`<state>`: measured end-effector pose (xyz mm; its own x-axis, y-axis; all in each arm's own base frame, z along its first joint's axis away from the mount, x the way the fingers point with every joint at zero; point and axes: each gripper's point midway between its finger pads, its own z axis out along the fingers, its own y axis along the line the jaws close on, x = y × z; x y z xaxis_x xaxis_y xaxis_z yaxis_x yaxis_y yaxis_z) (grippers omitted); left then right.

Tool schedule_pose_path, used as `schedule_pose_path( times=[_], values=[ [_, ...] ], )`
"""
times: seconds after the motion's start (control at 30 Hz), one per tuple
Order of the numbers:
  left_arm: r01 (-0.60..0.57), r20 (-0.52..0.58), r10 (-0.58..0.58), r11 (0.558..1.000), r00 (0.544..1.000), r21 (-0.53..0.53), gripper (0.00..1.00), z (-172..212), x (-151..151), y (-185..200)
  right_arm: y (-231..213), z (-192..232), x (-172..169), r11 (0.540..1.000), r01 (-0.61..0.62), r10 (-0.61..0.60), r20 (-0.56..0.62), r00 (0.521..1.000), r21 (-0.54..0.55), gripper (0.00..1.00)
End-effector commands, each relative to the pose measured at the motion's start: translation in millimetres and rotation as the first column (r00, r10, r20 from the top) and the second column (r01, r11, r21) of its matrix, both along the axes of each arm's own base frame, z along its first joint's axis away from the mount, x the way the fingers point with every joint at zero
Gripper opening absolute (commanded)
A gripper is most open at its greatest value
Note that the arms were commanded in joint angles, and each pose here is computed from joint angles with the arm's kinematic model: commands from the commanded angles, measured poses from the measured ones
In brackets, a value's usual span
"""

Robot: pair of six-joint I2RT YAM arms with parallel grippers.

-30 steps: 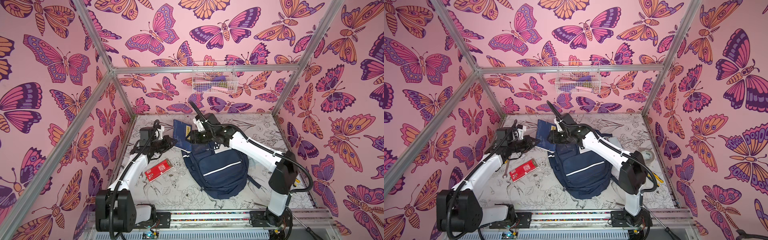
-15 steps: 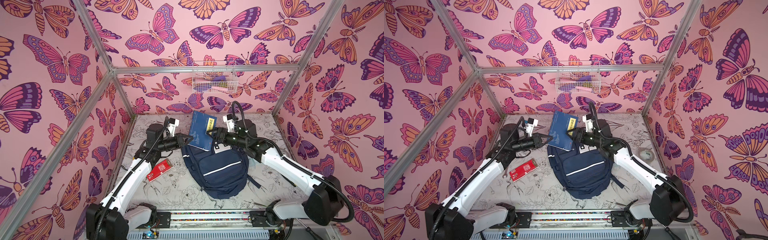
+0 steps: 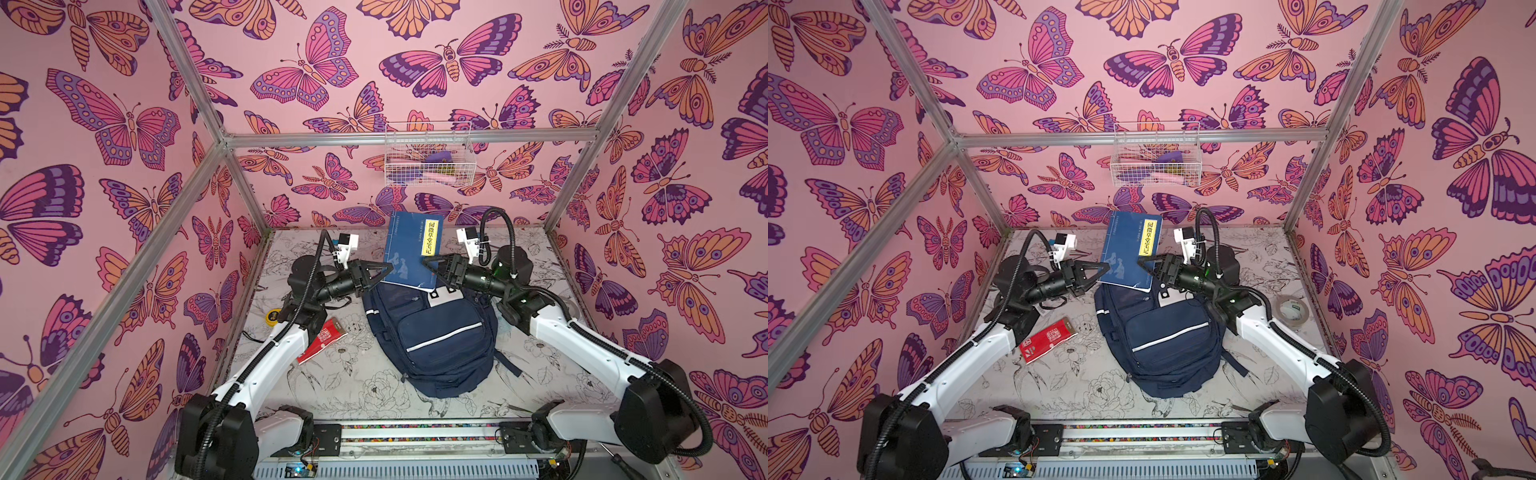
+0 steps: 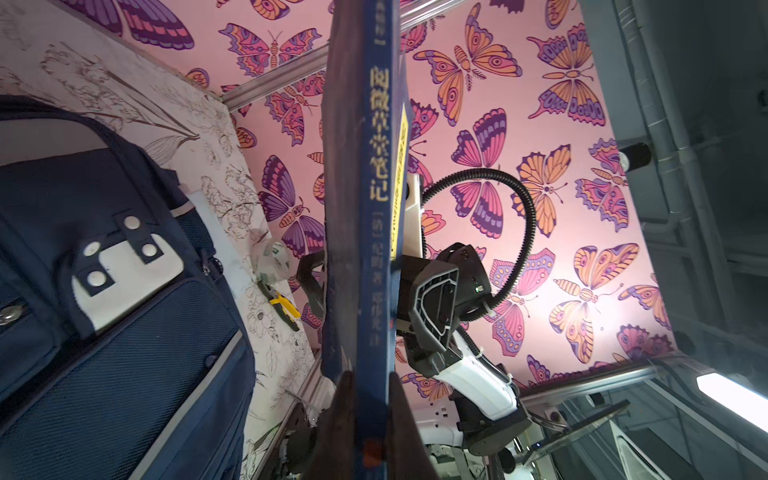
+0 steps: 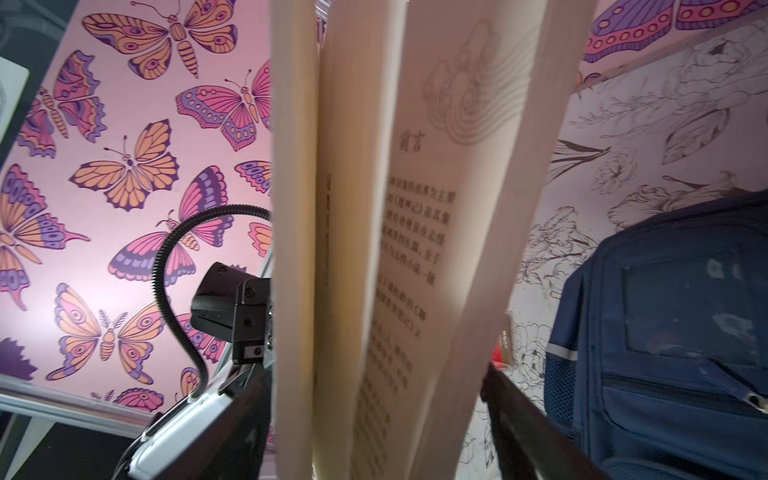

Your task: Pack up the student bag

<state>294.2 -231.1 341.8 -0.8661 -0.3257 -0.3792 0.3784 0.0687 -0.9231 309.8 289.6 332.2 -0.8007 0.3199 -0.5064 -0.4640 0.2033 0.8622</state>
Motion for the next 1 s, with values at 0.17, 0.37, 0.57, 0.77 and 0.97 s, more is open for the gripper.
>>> schedule_pose_path(
  times=[0.17, 0.37, 0.57, 0.77, 0.97],
  values=[
    [0.068, 0.104, -0.061, 0.996, 0.993, -0.06, 0.0, 19.6, -14.8, -2.1, -2.1, 23.8, -11.1, 0.997, -0.046, 0.043, 0.053, 0.998, 0.061, 0.55],
    [0.065, 0.095, -0.06, 0.997, 0.994, -0.052, 0.0, 11.3, -12.3, -2.6, -3.9, 24.0, -13.9, 0.998, -0.042, 0.04, 0.051, 0.998, 0.05, 0.35],
    [0.068, 0.075, -0.065, 0.997, 0.995, -0.029, 0.0, -3.2, -10.4, -3.8, -8.4, 23.0, -13.5, 1.0, -0.009, 0.008, 0.052, 0.999, 0.029, 0.29],
    [0.066, 0.053, -0.066, 0.998, 0.996, 0.005, 0.0, -19.6, -8.9, -4.6, -10.8, 26.4, -16.4, 1.0, -0.003, 0.002, 0.069, 0.998, 0.013, 0.14],
    [0.075, 0.023, -0.076, 0.997, 0.997, 0.031, 0.1, -34.2, -7.8, -5.9, -14.3, 22.2, -17.8, 1.0, 0.015, -0.014, 0.066, 0.998, -0.014, 0.05]
  ],
)
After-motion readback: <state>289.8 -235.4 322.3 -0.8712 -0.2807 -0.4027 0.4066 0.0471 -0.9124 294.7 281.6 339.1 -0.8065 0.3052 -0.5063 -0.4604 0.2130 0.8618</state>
